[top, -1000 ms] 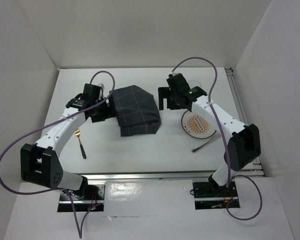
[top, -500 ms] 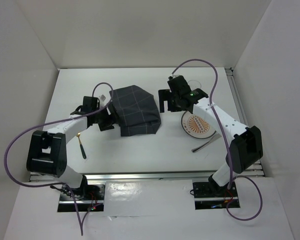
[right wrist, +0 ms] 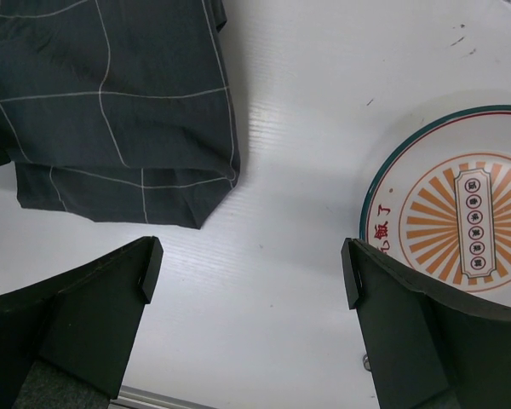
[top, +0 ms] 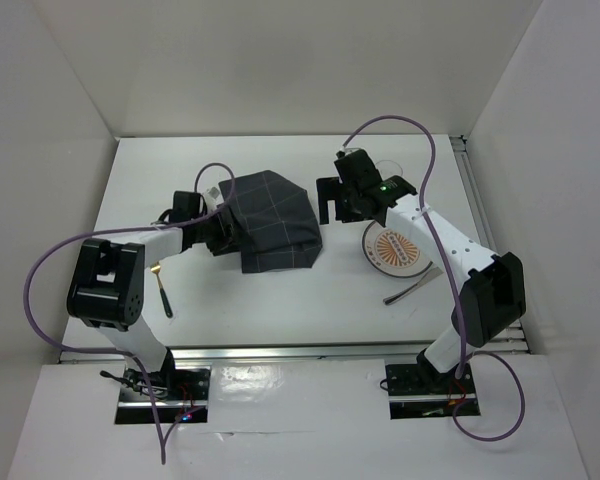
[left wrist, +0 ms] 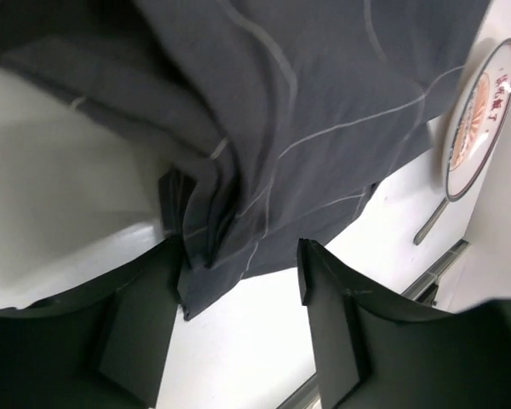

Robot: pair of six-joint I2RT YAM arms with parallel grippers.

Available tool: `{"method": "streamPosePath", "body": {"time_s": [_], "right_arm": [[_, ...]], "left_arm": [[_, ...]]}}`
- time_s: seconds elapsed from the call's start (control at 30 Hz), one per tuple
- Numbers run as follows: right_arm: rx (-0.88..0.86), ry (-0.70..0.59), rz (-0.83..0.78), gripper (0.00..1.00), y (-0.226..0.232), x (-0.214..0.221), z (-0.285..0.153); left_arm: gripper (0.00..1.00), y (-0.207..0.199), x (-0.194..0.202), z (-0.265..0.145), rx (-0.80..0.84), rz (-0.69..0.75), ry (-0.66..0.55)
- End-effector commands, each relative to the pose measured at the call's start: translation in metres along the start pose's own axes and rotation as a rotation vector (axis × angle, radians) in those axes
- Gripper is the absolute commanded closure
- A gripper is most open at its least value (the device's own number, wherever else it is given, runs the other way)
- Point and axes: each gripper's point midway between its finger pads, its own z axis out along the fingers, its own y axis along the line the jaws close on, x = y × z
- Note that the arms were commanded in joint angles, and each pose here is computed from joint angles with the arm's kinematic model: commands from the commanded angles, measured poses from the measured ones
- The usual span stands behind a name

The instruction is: Set the dinner table for one person

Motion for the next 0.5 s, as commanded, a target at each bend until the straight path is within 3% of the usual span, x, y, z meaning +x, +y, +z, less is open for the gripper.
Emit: {"method": "streamPosePath", "body": {"time_s": [0.0,0.1,0.17,0.27,0.47], "right_arm": [[-0.004,-0.045,-0.001,0.00,0.005,-0.016,-0.010],[-0.009,-0.033,0.008,0.00,0.007,-0.014,-0.007],[-0.009,-0.033,0.008,0.00,0.007,-0.014,-0.007],[-0.009,-0.033,0.017,0.00,0.007,-0.014,-0.007],[-0.010,-0.033,0.037,0.00,0.007,-0.012,-0.009]], "left_arm": [[0.33,-0.024,-0.025,-0.002,0.085,0.056,-0.056],[0.41,-0.034,-0.034,0.000,0.100,0.076,-0.067],[0.41,-0.033,-0.036,0.004,0.103,0.085,-0.054],[0.29,-0.027,-0.038,0.007,0.061,0.096,-0.023],[0.18,-0.013,-0.033,0.009,-0.052,0.113,0.004]]}}
